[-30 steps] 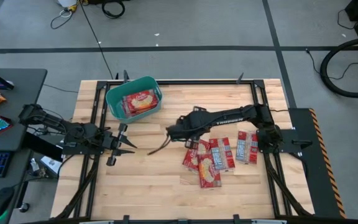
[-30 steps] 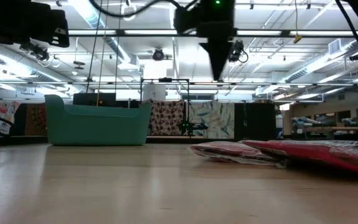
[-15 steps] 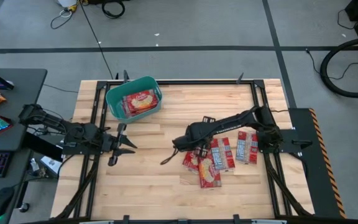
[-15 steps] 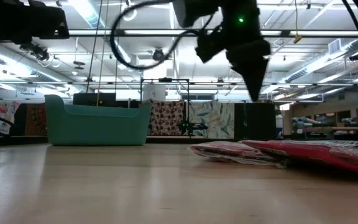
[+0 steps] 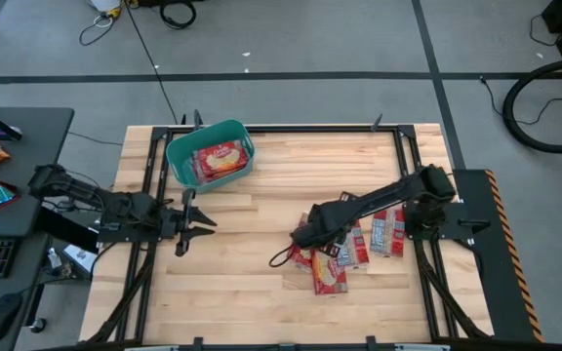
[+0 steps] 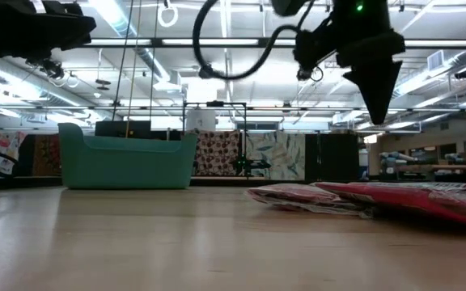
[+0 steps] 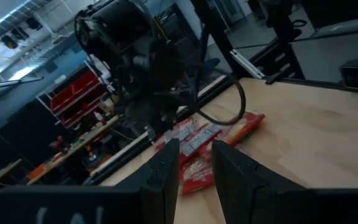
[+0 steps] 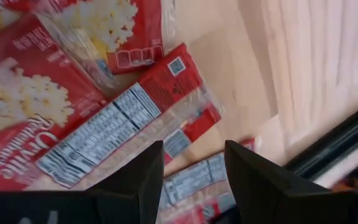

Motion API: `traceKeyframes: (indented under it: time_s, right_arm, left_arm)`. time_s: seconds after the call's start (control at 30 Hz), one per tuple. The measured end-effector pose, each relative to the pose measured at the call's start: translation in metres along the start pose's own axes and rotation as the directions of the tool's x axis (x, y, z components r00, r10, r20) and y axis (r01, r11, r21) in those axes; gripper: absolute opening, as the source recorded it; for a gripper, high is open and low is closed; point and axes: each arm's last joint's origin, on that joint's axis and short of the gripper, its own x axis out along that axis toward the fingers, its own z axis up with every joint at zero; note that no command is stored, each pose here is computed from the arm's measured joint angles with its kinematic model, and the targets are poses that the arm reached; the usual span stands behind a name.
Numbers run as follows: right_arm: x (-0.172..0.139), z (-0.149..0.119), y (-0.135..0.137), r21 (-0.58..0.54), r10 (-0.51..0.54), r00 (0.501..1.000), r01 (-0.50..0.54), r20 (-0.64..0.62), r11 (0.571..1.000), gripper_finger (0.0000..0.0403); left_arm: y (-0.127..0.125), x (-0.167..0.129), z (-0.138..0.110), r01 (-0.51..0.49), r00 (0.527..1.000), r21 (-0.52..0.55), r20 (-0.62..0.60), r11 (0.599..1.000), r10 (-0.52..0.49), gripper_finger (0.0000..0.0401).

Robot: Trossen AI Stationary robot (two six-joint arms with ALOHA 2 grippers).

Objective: Sort popcorn bags into baskets
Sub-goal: Put the red popcorn bag into the green bin

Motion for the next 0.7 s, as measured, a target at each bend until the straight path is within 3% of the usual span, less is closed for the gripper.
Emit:
traceKeyframes:
  time_s: [0.23,0.47,0.7]
  right_arm:
    - [0.011,-0.022,-0.007,0.107,0.127,0.984,-0.141,0.127,0.984,0.0174]
    - [0.045,-0.041,-0.004,0.126,0.17,0.985,-0.167,-0.021,0.978,0.0174]
    - [0.05,-0.048,-0.001,0.118,0.19,0.979,-0.18,-0.072,0.977,0.0174]
  left_arm:
    - [0.007,0.0,-0.002,-0.058,0.998,0.06,-0.011,0.997,0.058,0.0098]
    - [0.01,0.0,-0.004,-0.081,0.996,0.069,-0.027,0.994,0.083,0.0098]
    - [0.01,0.0,-0.004,-0.085,0.996,0.073,-0.031,0.994,0.088,0.0098]
